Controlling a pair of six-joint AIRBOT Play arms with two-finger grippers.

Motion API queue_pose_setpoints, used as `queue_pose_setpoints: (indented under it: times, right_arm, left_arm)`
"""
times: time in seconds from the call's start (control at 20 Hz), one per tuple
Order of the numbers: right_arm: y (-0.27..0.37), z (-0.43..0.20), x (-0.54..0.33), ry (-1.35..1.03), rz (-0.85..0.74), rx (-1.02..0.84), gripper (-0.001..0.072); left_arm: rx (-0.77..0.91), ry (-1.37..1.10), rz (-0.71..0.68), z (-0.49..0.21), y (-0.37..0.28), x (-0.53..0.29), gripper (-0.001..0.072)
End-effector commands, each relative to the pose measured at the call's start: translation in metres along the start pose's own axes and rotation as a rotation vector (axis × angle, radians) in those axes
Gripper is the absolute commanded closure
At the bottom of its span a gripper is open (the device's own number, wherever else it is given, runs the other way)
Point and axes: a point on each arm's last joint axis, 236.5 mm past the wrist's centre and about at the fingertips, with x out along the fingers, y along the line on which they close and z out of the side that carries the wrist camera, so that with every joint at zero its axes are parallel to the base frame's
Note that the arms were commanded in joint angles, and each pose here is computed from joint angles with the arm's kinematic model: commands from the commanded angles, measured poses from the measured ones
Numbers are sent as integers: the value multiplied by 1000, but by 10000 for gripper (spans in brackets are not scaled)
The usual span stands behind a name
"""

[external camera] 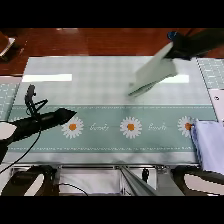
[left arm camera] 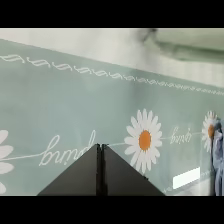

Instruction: Fold the shirts.

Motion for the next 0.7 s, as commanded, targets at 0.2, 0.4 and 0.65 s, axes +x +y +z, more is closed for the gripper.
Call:
queue_pose_setpoints:
  times: [0.2,0.4,0.65]
  right_arm:
    - [-99,-41,-132,-60,-179,353,694]
    - [-136,-73,-184,-186,-280,536,694]
    - [-191,-191,-188,-82,-518,819,694]
  left_arm:
    - [38,24,-11,-9,-8,10,681]
    - [18,35,8,-9,0,16,682]
    - [-12,69,33,-13,12,26,682]
